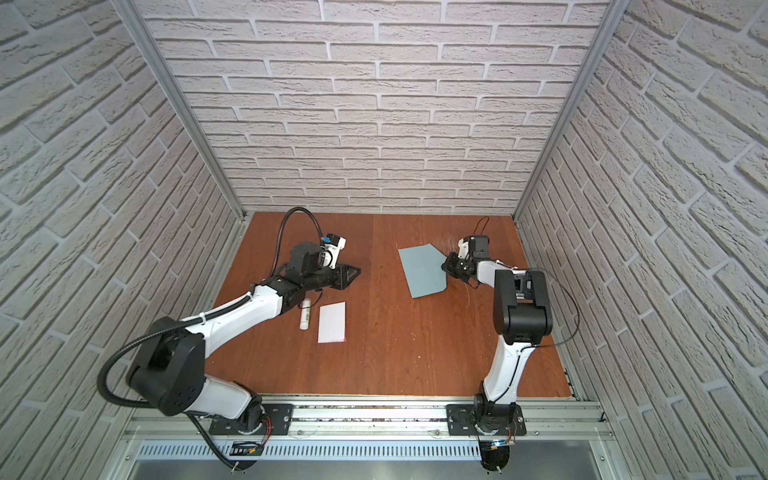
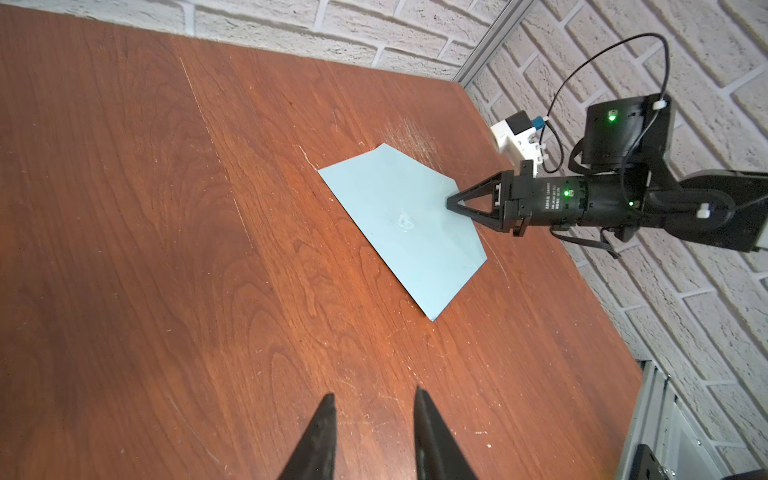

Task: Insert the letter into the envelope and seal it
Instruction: 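Grasp the pale blue envelope's edge with the right gripper, then drag the envelope toward the robot beside the card with the right gripper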

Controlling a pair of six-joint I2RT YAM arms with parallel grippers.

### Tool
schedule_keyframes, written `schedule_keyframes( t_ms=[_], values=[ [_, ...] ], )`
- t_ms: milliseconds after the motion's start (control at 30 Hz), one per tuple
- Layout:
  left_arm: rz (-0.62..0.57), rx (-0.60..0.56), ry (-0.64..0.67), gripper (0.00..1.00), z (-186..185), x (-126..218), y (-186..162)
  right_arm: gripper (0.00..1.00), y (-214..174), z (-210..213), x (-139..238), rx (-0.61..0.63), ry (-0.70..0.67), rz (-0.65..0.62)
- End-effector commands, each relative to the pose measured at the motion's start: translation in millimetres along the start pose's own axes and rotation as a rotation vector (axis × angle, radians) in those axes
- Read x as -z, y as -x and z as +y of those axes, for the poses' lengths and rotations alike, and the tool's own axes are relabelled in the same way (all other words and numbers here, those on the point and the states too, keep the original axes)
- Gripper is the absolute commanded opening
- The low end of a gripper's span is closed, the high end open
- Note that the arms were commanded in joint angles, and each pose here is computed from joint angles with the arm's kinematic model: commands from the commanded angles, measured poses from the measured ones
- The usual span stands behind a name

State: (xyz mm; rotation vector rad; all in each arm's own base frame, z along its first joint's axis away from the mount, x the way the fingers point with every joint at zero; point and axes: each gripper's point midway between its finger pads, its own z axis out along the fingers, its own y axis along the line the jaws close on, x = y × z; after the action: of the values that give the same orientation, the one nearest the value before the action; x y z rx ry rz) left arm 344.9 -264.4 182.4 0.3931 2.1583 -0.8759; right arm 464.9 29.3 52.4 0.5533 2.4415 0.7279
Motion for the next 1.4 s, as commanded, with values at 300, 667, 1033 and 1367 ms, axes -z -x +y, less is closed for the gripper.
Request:
schedule_keyframes(
  t_ms=[300, 667, 1033, 1367],
  values=[
    [-0.071, 0.020, 0.077, 0.32, -29.1, 76.6, -20.6, 0.06, -64.5, 59.4, 94.0, 0.006, 0.074, -0.091],
    [-0.120, 0.123, 0.143, 0.33, -17.4, 129.5, -61.6, 0.06, -131.9, 82.9, 126.7, -0.027, 0.137, -0.173],
    [-0.168, 0.171, 0.147, 0.32, -15.1, 157.5, -69.8, 0.06, -178.5, 89.7, 118.6, -0.045, 0.154, -0.216],
    [-0.186, 0.138, 0.153, 0.35, -17.4, 159.7, -60.3, 0.06, -203.8, 90.3, 119.4, -0.022, 0.098, -0.318]
  ],
)
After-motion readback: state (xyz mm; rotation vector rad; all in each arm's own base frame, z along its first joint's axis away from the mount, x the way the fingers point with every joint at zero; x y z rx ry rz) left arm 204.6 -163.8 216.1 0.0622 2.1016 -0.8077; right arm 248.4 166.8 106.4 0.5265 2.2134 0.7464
